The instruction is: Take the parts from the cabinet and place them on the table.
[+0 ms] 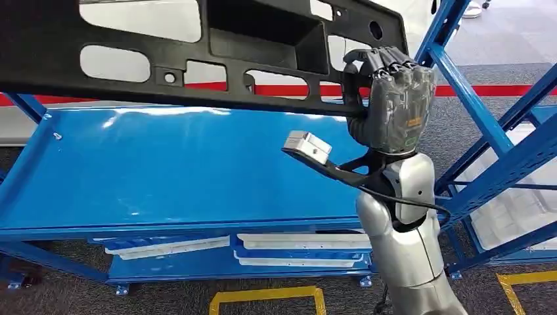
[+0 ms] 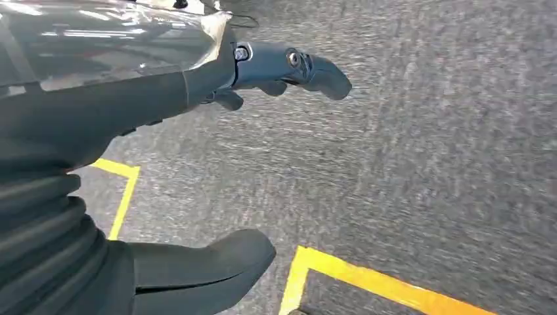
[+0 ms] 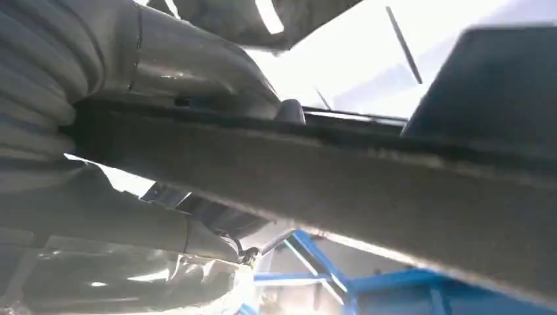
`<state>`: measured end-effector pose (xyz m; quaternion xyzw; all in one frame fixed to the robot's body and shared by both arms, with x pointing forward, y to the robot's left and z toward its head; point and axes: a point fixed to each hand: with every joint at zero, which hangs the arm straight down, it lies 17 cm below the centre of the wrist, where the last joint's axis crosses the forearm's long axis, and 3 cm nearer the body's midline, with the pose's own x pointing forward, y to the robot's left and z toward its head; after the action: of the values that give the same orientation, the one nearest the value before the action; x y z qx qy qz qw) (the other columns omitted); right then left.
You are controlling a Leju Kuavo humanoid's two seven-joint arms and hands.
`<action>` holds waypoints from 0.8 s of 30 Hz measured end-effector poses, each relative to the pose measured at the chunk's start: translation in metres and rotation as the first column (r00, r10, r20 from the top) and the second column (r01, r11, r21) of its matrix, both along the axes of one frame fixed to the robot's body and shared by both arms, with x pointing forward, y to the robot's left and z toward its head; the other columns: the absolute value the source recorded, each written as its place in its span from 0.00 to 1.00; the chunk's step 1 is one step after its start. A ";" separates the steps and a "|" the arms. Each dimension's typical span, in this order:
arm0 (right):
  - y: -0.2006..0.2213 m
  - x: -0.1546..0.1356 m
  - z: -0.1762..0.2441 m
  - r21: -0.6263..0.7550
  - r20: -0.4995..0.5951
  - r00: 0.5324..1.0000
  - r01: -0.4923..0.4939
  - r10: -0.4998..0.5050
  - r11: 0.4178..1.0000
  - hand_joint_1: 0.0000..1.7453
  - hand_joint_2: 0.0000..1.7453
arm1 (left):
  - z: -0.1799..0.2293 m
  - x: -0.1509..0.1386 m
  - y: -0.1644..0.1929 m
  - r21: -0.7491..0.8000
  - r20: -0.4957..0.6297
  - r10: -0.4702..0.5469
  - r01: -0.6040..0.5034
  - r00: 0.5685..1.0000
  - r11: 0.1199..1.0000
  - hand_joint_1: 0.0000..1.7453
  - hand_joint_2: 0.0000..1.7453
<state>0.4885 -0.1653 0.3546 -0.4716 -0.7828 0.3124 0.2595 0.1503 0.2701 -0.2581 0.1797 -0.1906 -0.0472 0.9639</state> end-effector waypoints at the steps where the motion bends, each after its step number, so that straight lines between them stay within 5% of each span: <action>1: -0.002 -0.001 -0.002 0.004 -0.009 1.000 -0.004 0.004 1.000 1.00 1.00 | 0.000 -0.002 0.001 0.005 -0.007 0.000 0.000 1.000 1.000 0.00 1.00; 11: 0.022 0.012 -0.023 0.022 -0.184 0.969 -0.162 0.163 0.987 1.00 1.00 | -0.003 -0.010 0.008 0.024 -0.047 -0.001 0.002 0.999 1.000 0.00 1.00; 24: 0.057 0.039 -0.056 0.001 -0.291 0.936 -0.208 0.199 0.978 1.00 1.00 | -0.005 -0.016 0.011 0.015 -0.056 0.028 -0.027 0.998 1.000 0.00 1.00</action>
<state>0.5275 -0.1083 0.2981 -0.3412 -0.7762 0.4147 0.3303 0.1345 0.2808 -0.2628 0.1878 -0.1604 -0.0405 0.9682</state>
